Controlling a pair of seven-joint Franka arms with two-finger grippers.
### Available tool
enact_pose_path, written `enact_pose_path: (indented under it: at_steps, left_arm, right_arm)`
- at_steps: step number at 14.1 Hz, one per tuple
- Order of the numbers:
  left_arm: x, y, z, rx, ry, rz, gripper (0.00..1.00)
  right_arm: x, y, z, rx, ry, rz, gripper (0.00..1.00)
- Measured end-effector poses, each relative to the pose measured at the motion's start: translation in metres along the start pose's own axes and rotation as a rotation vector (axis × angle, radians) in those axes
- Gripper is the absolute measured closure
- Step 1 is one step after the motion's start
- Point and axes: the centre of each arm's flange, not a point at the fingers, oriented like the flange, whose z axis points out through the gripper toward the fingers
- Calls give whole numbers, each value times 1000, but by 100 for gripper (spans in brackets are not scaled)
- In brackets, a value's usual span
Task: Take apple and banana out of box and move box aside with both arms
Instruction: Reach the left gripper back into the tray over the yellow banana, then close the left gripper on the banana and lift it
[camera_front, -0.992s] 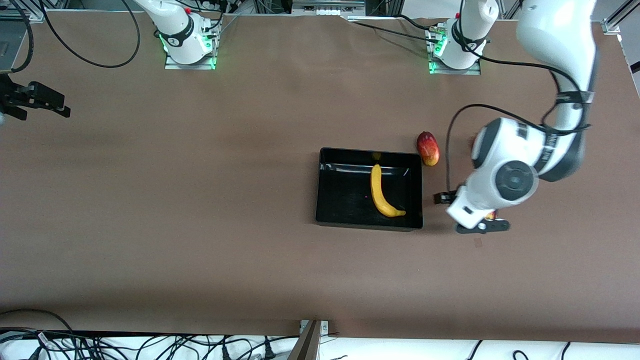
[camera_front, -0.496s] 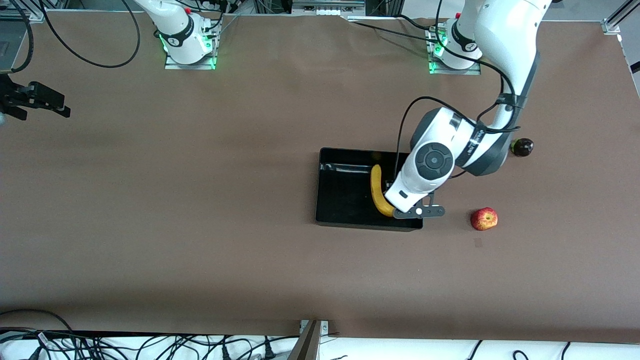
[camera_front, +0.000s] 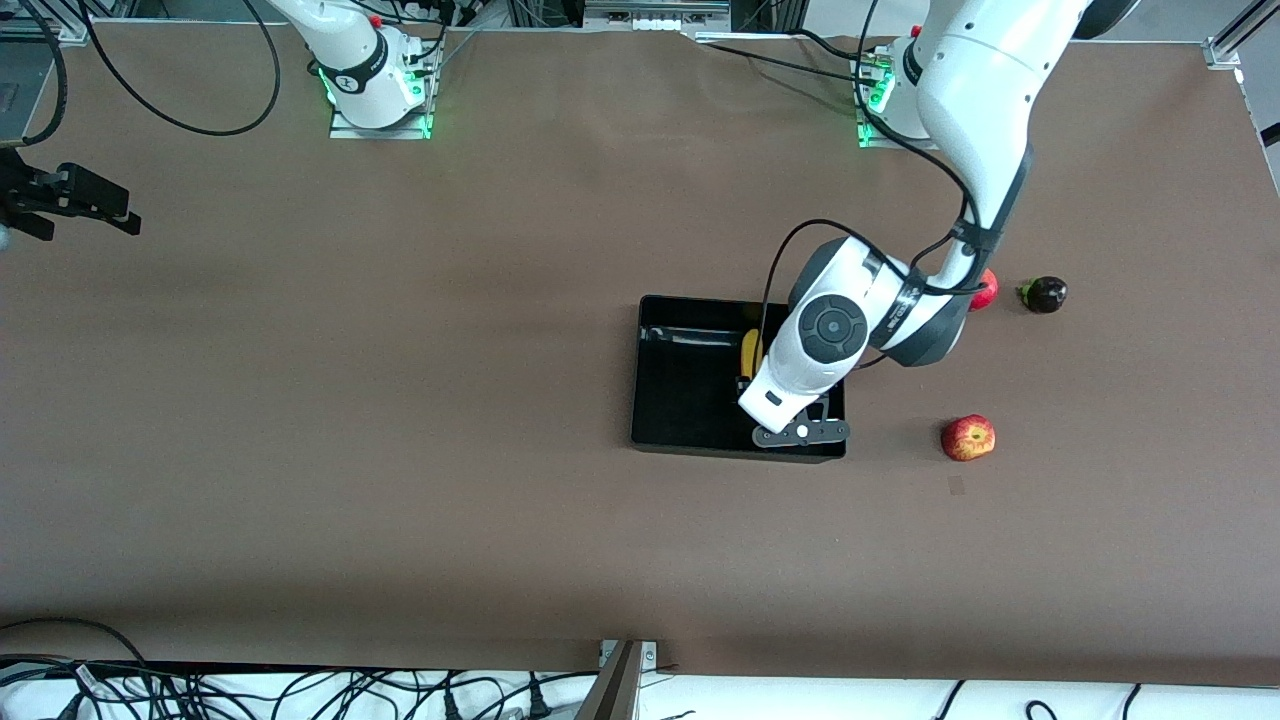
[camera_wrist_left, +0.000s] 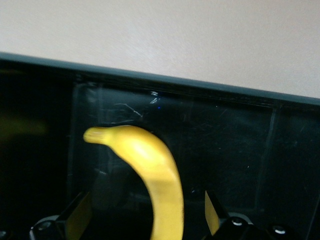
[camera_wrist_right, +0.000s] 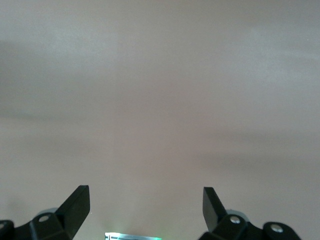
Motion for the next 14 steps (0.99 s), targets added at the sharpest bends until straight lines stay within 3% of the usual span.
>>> enact_pose_path:
  at_steps: [8,11,14]
  left_arm:
    - [-23,-5,60,-16,-7,-42,0]
    - [-27,-8,70,-18,-9,-57,4]
    - [-26,-7,65,-21,-2,-61,34]
  right_arm:
    - [0,0,0,0,0,0,0]
    - [0,0,0,0,0,0,0]
    - [0,0,0,0,0,0,0]
